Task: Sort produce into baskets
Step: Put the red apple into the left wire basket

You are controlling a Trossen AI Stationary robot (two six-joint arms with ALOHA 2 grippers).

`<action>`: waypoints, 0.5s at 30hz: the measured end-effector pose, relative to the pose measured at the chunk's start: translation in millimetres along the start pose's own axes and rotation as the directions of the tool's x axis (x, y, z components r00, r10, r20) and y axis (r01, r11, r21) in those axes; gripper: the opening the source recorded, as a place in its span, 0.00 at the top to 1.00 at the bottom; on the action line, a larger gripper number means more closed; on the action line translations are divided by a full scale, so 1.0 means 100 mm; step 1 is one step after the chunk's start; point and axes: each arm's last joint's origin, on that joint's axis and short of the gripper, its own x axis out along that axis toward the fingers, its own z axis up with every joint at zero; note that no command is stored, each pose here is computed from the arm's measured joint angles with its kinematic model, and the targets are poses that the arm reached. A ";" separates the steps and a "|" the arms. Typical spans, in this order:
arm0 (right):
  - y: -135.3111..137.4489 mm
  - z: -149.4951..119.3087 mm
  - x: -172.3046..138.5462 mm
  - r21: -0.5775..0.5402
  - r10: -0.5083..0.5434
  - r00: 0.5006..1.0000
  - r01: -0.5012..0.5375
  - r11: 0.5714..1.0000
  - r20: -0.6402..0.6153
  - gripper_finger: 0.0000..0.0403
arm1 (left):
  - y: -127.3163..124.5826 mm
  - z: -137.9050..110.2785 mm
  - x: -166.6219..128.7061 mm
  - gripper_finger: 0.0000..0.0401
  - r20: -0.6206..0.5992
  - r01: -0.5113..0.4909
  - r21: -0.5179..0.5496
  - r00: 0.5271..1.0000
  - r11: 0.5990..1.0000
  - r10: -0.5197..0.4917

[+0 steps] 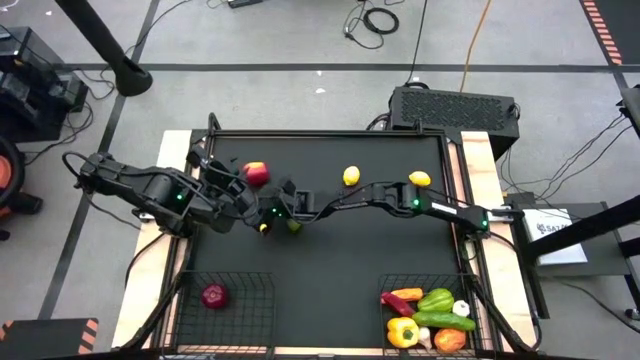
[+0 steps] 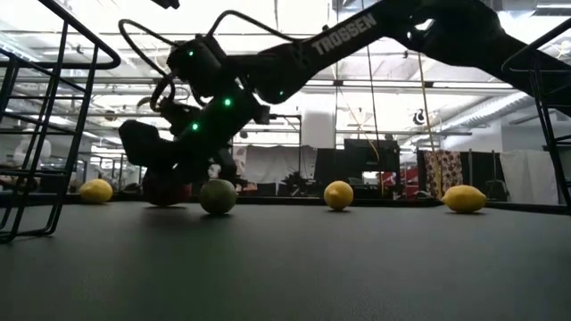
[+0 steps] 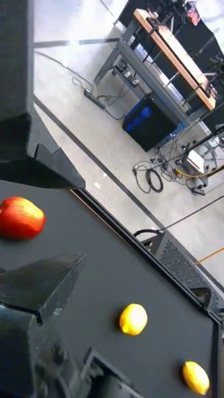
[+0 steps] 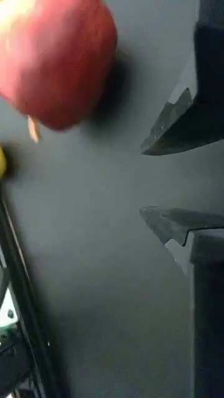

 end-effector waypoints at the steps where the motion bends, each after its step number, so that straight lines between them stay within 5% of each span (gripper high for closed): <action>1: 0.01 0.02 -0.02 -0.015 -0.014 1.000 0.014 1.000 0.011 0.66 | 0.01 0.00 0.00 0.55 -0.003 -0.004 0.006 1.000 1.000 0.004; 7: -0.22 0.44 -0.09 0.034 -0.089 0.971 0.084 0.996 0.223 0.66 | 0.00 -0.08 0.09 0.55 -0.025 -0.043 0.030 0.999 0.999 0.044; 15: -0.55 0.59 -0.01 0.163 -0.130 0.949 0.086 0.983 0.289 0.66 | -0.01 -0.15 0.22 0.55 -0.058 -0.087 0.044 0.994 0.995 0.090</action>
